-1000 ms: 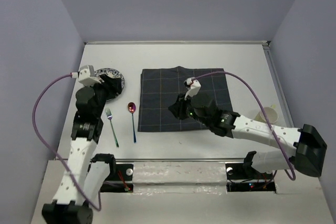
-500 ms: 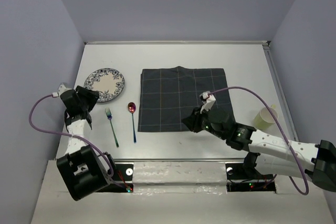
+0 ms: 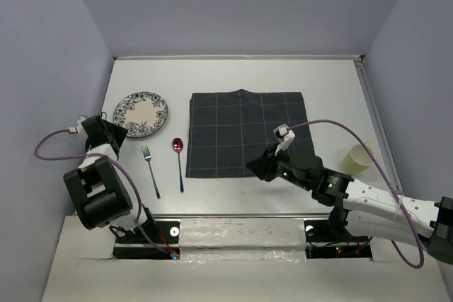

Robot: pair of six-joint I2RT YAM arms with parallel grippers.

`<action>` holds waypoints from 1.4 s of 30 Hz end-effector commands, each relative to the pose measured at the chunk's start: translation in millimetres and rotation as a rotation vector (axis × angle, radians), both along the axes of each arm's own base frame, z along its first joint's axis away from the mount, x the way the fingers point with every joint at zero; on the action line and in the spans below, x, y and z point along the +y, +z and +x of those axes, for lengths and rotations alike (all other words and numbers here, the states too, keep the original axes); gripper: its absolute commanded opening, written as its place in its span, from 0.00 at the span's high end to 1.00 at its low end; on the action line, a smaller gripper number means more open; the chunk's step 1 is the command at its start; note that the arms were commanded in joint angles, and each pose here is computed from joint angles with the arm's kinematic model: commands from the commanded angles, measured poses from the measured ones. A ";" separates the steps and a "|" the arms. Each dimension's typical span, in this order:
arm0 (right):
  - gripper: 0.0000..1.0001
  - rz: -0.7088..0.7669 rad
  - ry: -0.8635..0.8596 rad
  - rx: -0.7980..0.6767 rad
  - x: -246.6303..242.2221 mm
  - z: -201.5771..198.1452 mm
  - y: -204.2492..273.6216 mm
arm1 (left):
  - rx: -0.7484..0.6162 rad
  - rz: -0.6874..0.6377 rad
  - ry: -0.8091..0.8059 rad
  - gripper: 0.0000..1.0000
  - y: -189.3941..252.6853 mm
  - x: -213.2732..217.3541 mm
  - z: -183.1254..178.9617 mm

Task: Set the dinner table for one person

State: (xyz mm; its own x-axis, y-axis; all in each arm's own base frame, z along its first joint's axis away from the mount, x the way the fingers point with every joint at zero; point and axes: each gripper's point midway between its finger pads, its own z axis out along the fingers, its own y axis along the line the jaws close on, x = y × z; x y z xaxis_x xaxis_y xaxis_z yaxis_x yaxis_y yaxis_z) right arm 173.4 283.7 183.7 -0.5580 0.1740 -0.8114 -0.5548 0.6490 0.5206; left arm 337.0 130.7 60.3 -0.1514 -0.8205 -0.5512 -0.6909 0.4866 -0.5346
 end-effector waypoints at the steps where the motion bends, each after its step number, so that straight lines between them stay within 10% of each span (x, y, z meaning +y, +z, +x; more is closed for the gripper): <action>1: 0.74 0.037 0.030 -0.034 8.5 0.3 12.2 | -0.062 0.046 0.022 0.43 15.1 18.6 25.6; 8: 0.74 0.024 0.041 -0.028 15.8 2.7 9.4 | -0.006 0.006 -0.023 0.60 -19.9 6.2 46.9; 15: 0.74 0.018 0.049 -0.014 20.6 3.5 7.7 | -0.037 0.003 -0.045 1.00 -22.9 -5.9 60.0; 32: 0.53 0.070 0.042 0.027 45.1 36.7 27.2 | -0.736 0.022 -0.221 1.00 221.6 -51.1 70.1; 42: 0.48 0.102 -0.072 -0.006 5.8 58.9 48.2 | -0.881 -0.154 -0.537 1.00 250.4 -162.4 43.5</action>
State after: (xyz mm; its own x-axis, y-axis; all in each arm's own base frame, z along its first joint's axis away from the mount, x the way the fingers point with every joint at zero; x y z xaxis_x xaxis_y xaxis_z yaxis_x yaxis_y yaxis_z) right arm 217.9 300.8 189.6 -0.6031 0.2002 -0.7721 -0.5034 0.6553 0.5632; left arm 398.5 48.6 238.9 -0.0315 -0.8358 -0.5482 -0.1046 0.5482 -0.8298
